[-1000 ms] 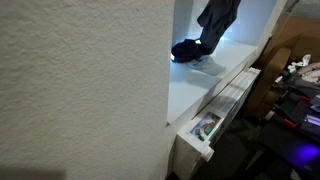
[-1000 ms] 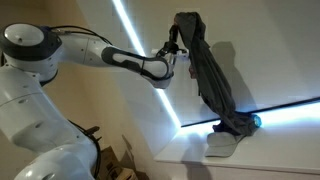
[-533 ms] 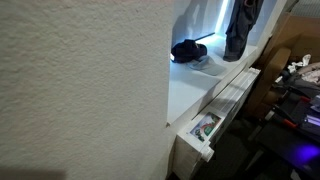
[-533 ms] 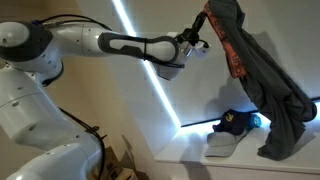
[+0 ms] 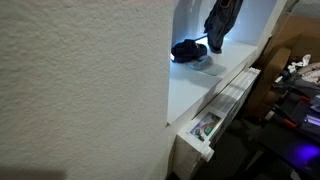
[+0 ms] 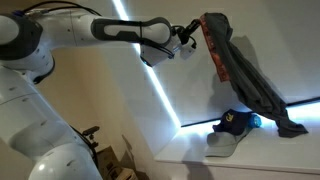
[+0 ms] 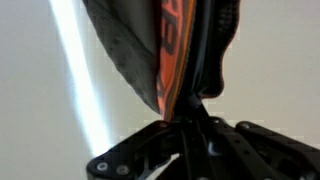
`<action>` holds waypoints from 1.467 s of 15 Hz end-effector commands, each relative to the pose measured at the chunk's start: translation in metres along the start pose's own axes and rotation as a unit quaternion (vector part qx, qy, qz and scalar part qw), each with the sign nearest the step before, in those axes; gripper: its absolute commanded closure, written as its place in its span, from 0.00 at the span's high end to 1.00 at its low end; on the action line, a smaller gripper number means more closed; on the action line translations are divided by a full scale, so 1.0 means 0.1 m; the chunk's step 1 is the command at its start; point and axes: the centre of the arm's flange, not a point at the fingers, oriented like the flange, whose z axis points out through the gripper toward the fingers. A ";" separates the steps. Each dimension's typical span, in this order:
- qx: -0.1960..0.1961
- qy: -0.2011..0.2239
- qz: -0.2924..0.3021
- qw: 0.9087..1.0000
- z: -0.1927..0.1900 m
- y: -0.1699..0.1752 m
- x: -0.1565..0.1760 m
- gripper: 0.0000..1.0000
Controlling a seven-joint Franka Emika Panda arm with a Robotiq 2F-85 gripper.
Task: Move the white hat to the left, put the black hat on top of it, and move the shirt to the right
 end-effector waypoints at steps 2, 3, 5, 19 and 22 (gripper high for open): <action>0.034 -0.038 0.020 0.999 -0.13 -0.08 0.03 0.31; 0.041 -0.044 0.023 0.998 -0.16 -0.09 0.04 0.07; 0.038 -0.044 0.022 0.998 -0.15 -0.08 0.03 0.19; 0.039 -0.091 0.086 0.991 0.22 0.12 1.44 0.00; -0.026 -0.118 0.113 0.986 0.52 0.55 1.89 0.00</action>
